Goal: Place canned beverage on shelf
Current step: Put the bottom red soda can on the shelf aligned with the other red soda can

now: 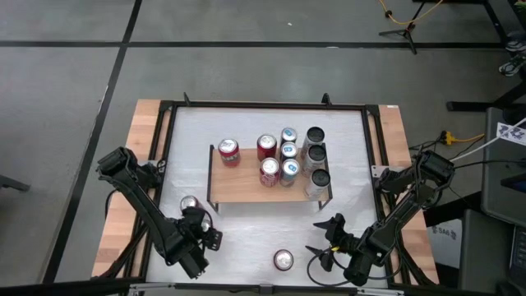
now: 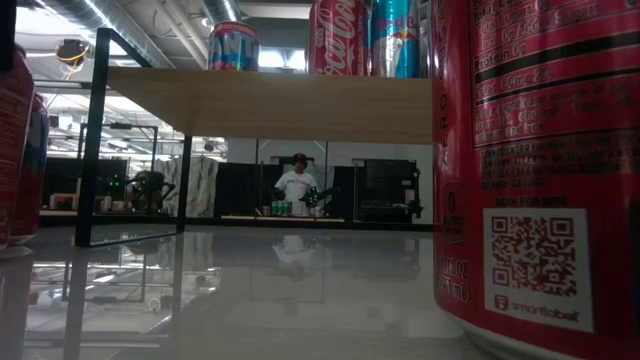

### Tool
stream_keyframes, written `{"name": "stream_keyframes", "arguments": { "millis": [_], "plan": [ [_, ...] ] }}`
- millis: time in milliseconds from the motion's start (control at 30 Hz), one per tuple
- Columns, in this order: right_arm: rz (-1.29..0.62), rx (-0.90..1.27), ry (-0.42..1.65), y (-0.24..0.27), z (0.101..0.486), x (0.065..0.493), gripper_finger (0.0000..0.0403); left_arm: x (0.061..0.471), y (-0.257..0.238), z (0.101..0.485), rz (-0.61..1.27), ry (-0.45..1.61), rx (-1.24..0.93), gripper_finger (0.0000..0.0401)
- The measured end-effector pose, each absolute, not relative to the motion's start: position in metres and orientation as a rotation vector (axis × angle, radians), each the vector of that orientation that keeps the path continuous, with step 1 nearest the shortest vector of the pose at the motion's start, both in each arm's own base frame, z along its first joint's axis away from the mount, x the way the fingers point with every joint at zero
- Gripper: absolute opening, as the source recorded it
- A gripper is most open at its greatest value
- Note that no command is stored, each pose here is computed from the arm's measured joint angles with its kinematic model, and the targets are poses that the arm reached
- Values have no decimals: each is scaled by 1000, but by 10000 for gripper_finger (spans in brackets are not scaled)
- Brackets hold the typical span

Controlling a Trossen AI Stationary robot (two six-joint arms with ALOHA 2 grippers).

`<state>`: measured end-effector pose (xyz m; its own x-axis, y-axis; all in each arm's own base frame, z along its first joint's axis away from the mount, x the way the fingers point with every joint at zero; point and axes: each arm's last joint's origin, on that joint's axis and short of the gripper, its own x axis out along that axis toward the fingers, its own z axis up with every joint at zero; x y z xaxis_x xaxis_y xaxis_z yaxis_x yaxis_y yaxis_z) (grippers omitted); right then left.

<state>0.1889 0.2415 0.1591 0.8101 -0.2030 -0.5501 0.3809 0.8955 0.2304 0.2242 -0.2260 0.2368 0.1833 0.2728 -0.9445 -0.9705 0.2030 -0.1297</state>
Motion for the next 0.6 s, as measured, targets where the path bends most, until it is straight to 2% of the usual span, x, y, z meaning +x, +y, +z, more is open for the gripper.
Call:
{"name": "stream_keyframes", "arguments": {
  "millis": [600],
  "plan": [
    [-318,341,544,241,159,189,392,224,-226,237,1085,955,-934,340]
  ]
}}
